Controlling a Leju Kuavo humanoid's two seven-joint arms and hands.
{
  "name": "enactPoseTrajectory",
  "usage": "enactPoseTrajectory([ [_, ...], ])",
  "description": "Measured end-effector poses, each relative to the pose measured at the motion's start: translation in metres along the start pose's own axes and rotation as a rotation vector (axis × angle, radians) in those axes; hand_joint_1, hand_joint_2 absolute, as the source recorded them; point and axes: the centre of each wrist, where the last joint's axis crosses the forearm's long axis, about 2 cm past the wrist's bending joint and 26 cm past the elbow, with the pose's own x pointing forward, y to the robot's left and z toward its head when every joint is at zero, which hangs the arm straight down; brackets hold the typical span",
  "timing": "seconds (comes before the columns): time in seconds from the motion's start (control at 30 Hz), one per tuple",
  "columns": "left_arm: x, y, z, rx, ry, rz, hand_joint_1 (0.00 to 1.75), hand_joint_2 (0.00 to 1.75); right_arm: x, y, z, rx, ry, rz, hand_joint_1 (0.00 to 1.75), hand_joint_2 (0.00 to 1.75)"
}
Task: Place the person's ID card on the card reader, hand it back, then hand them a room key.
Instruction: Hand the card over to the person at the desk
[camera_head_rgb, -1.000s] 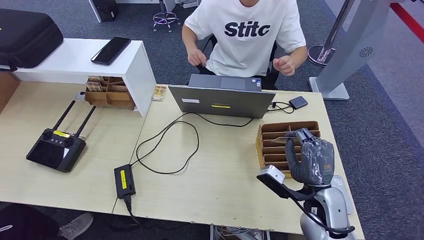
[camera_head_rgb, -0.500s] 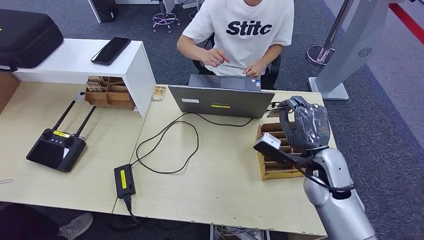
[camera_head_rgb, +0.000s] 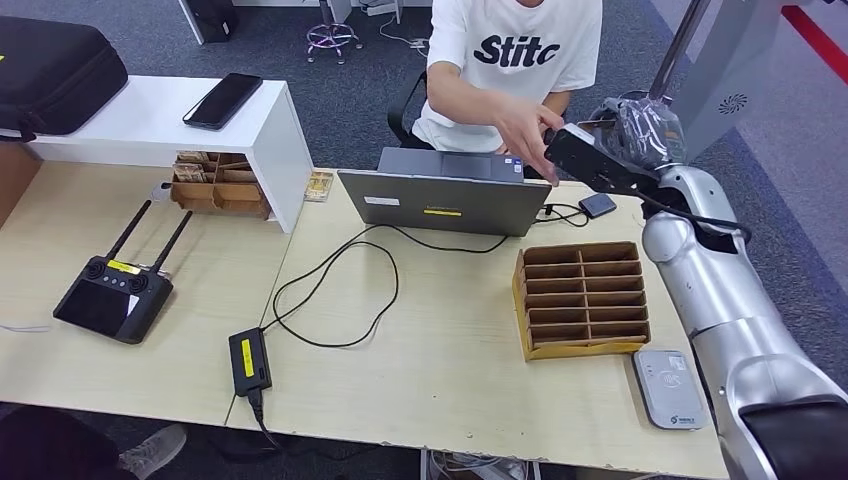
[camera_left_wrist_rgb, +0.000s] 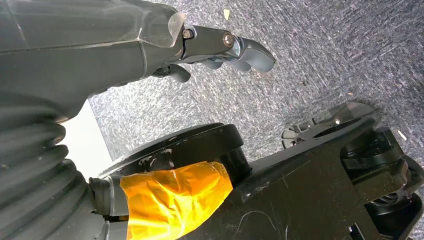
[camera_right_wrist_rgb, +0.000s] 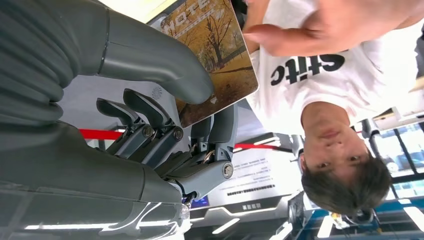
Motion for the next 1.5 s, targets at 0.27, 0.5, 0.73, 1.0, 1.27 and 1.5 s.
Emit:
enactPoseTrajectory([
  [0.27,0.0,0.0,0.0,-0.001,-0.003,-0.011,0.0,1.75,-0.005,-0.01,-0.018,0.081,0.154,0.085,1.75,1.75],
  [0.5,0.001,0.0,0.0,-0.002,0.002,-0.009,0.0,1.75,-0.008,-0.007,-0.021,0.115,0.193,0.096,0.31,1.75],
  [0.73,0.001,0.0,0.0,-0.001,0.007,-0.001,0.0,1.75,-0.009,-0.001,-0.019,0.132,0.201,0.096,0.0,1.75],
  [1.0,0.001,0.0,0.0,-0.002,0.012,0.019,0.0,1.75,-0.008,-0.002,-0.019,0.091,0.125,0.043,0.0,1.75],
  [1.27,0.0,0.0,0.0,-0.004,0.022,0.057,0.0,1.75,0.018,-0.003,-0.007,-0.041,-0.094,-0.027,0.0,1.75],
  [1.5,-0.002,-0.001,0.0,-0.008,0.017,0.088,0.0,1.75,0.027,-0.003,0.03,-0.169,-0.247,0.055,0.0,1.75],
])
